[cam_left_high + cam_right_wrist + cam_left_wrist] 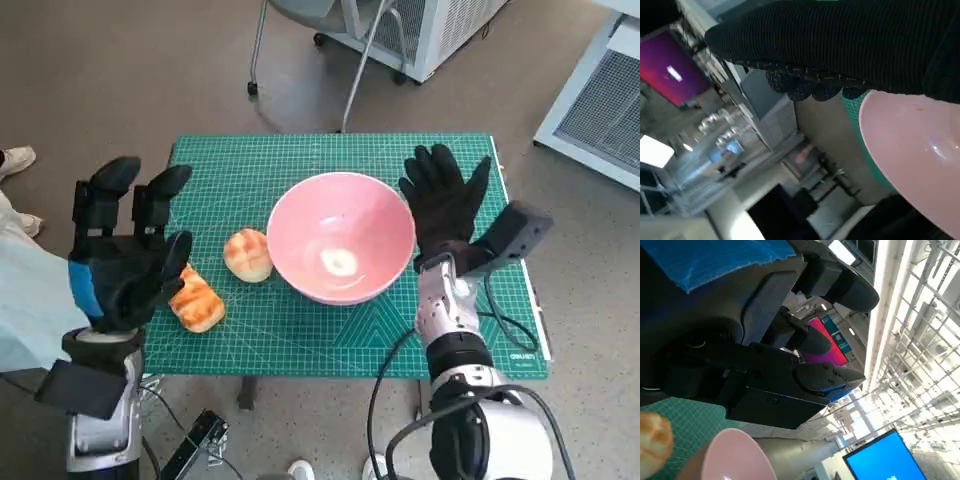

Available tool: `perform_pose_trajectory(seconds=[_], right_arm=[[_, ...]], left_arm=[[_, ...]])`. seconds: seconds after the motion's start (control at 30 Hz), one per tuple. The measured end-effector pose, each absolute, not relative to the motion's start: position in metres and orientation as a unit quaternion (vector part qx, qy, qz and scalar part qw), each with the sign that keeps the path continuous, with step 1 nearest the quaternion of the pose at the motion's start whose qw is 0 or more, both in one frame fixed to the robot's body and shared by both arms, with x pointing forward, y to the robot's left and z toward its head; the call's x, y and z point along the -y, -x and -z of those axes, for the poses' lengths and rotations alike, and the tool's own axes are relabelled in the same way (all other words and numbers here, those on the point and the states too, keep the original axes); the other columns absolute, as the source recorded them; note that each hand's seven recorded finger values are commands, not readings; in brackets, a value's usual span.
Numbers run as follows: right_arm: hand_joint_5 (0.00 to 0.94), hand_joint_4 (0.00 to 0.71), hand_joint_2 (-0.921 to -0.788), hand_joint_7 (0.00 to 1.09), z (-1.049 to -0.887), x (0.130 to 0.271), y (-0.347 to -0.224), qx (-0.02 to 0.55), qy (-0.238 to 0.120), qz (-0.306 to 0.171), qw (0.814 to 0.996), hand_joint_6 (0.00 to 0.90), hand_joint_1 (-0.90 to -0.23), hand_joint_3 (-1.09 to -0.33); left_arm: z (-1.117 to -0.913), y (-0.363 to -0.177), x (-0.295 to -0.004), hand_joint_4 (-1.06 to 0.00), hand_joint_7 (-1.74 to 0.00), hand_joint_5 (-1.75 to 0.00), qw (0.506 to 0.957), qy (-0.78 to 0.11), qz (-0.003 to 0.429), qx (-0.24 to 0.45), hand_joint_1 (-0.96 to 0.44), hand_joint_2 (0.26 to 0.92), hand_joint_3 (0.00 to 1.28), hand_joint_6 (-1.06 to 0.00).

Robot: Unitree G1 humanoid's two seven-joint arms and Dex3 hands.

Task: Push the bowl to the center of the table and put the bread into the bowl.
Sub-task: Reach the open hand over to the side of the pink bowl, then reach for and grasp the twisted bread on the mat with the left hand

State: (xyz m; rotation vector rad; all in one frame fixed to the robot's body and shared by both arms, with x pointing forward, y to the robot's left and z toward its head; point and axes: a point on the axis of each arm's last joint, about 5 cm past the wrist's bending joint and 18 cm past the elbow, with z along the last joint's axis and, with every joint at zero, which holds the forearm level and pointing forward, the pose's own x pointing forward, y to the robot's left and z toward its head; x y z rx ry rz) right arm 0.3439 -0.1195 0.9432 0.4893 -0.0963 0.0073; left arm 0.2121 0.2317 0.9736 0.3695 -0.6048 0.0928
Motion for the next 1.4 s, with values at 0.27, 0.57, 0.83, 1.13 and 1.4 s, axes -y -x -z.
perform_pose_trajectory(seconds=[0.27,0.57,0.83,1.13,1.4], right_arm=[[0.040,0.350,-0.921,0.68,-0.969,0.131,-0.347,0.188,-0.101,-0.048,0.976,0.095,-0.531,-0.791],[0.041,0.364,-0.921,0.70,-0.991,0.139,-0.341,0.349,-0.015,-0.152,0.925,0.092,-0.569,-0.773],[0.038,0.368,-0.921,0.72,-0.993,0.143,-0.335,0.401,0.005,-0.189,0.897,0.087,-0.585,-0.767],[0.035,0.368,-0.921,0.74,-0.992,0.142,-0.331,0.416,0.023,-0.198,0.887,0.078,-0.579,-0.770],[0.033,0.368,-0.921,0.75,-0.989,0.142,-0.328,0.412,0.031,-0.202,0.888,0.072,-0.578,-0.775]], left_arm=[[-0.983,-0.200,-0.262,-0.26,-0.67,-0.63,0.920,-0.277,-0.032,0.275,-0.06,0.890,0.21,-0.30],[-1.026,-0.192,-0.297,-0.33,-0.35,-0.12,0.862,-0.458,0.075,0.202,0.00,0.898,0.07,-0.34],[-1.064,-0.193,-0.306,-0.28,-0.15,-0.01,0.801,-0.559,0.180,0.114,0.10,0.870,0.03,-0.37],[-1.073,-0.208,-0.298,-0.29,-0.08,0.00,0.719,-0.649,0.236,0.075,0.12,0.846,0.01,-0.41],[-1.058,-0.224,-0.287,-0.31,-0.04,-0.01,0.628,-0.726,0.272,0.063,0.07,0.831,0.00,-0.44]])
